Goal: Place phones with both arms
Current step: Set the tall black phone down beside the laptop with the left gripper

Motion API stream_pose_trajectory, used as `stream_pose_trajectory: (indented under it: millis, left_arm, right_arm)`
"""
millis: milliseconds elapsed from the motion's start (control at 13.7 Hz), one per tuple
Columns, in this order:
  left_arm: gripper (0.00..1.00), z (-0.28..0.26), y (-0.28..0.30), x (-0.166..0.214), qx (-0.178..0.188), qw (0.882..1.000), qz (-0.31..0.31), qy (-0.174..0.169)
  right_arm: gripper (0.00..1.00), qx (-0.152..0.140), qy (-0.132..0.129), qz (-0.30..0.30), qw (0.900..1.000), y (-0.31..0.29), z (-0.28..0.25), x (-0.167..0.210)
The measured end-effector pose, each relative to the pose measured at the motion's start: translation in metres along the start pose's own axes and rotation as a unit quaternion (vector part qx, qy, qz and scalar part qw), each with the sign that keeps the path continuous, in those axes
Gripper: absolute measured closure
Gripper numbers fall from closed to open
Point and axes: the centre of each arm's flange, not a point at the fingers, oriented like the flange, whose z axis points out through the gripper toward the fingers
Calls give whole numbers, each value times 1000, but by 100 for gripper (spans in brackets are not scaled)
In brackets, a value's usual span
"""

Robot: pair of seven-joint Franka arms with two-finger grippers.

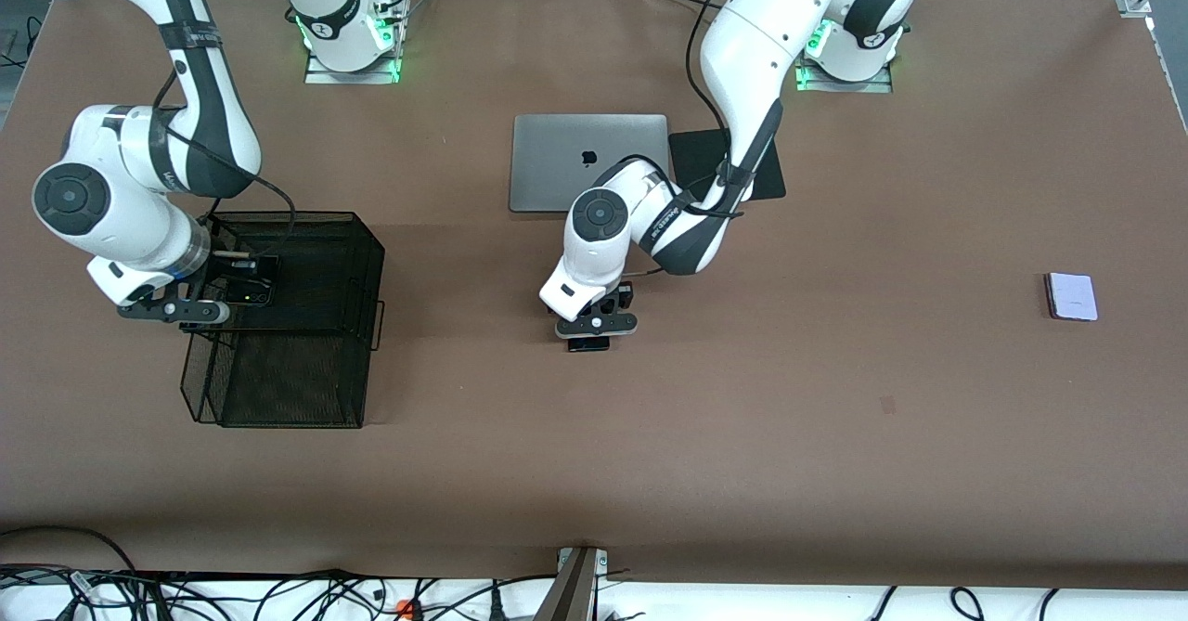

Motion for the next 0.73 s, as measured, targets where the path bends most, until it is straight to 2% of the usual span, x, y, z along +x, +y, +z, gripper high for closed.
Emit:
stream_pose_trajectory:
  millis: [219,437,583,729]
  left_arm:
    - [20,5,1,-2,7,1000,-10,8]
    - [0,3,5,-1,3,999,-27,25]
    - [0,-6,5,3,14,999,-38,21]
    - [0,-28,-3,16,41,998,-43,2]
  right_arm:
    - [1,37,-13,11,999,-12,-53,14]
    - [1,73,-16,12,997,-29,-92,21]
    - [1,81,-13,5,997,-43,-96,24]
    - [1,83,-7,-20,996,-75,-103,25]
